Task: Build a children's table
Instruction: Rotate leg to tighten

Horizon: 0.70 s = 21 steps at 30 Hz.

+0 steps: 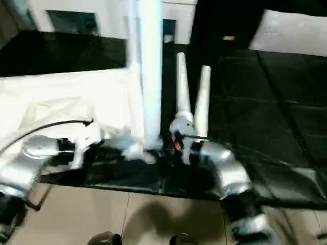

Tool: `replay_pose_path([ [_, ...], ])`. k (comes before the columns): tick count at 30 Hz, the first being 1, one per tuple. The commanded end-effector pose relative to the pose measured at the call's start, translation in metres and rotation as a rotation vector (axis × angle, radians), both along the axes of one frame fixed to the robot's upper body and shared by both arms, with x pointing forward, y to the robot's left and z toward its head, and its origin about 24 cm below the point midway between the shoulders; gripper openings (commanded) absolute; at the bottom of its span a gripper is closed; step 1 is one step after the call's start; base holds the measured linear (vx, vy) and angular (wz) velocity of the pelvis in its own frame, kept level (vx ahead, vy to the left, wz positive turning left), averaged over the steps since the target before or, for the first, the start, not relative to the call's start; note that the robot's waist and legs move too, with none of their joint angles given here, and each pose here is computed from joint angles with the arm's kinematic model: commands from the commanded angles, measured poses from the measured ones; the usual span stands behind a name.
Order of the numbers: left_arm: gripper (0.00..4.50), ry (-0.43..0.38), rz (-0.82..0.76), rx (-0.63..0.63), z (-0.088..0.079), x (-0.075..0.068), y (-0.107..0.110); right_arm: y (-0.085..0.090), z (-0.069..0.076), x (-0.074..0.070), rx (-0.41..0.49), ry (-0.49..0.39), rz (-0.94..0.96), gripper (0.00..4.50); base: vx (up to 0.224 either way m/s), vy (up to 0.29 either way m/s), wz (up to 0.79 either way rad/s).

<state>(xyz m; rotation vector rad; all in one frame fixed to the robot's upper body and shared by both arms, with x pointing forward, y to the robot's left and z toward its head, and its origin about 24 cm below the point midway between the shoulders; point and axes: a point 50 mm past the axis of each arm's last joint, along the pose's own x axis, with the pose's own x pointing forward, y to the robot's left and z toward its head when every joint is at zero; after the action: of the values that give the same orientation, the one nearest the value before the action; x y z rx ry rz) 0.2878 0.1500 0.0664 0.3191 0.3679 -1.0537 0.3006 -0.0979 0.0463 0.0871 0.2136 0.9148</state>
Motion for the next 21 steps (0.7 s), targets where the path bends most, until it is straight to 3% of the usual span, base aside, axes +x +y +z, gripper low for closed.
replay_pose_path([
  [1, 0.0, -0.103, 0.097, -0.093, 0.018, 0.007, -0.028, 0.06, -0.001, -0.018, 0.098, 0.07, 0.142, 2.72, 0.0, 0.0, 0.0],
  [6, 0.0, -0.129, 0.258, -0.135, 0.022, 0.01, -0.065, 0.077, -0.004, -0.016, -0.001, 0.037, 0.013, 2.72, 0.0, 0.0, 0.0],
  [8, 0.0, -0.135, 0.265, -0.139, 0.023, 0.007, -0.079, 0.076, -0.002, -0.014, 0.01, 0.021, -0.021, 2.72, 0.0, 0.0, 0.0],
  [9, 0.0, -0.144, 0.26, -0.129, 0.023, 0.006, -0.081, 0.075, -0.001, -0.014, 0.022, 0.024, -0.028, 3.28, 0.0, 0.0, 0.0],
  [13, 0.0, -0.142, 0.214, -0.104, 0.021, 0.001, -0.08, 0.066, 0.0, -0.012, 0.023, 0.001, -0.057, 3.52, 0.0, 0.0, 0.0],
  [14, 0.0, -0.142, 0.174, -0.088, 0.019, -0.001, -0.076, 0.057, -0.001, -0.011, 0.004, -0.015, -0.069, 3.8, 0.0, 0.0, 0.0],
  [20, 0.0, -0.137, 0.105, -0.034, 0.014, -0.004, -0.057, 0.037, 0.001, -0.004, -0.032, -0.068, -0.083, 4.34, 0.0, 0.0, 0.0],
  [21, 0.0, -0.13, 0.07, 0.001, 0.011, -0.006, -0.046, 0.028, 0.005, -0.002, -0.041, -0.102, -0.056, 4.4, 0.0, 0.0, 0.0],
])
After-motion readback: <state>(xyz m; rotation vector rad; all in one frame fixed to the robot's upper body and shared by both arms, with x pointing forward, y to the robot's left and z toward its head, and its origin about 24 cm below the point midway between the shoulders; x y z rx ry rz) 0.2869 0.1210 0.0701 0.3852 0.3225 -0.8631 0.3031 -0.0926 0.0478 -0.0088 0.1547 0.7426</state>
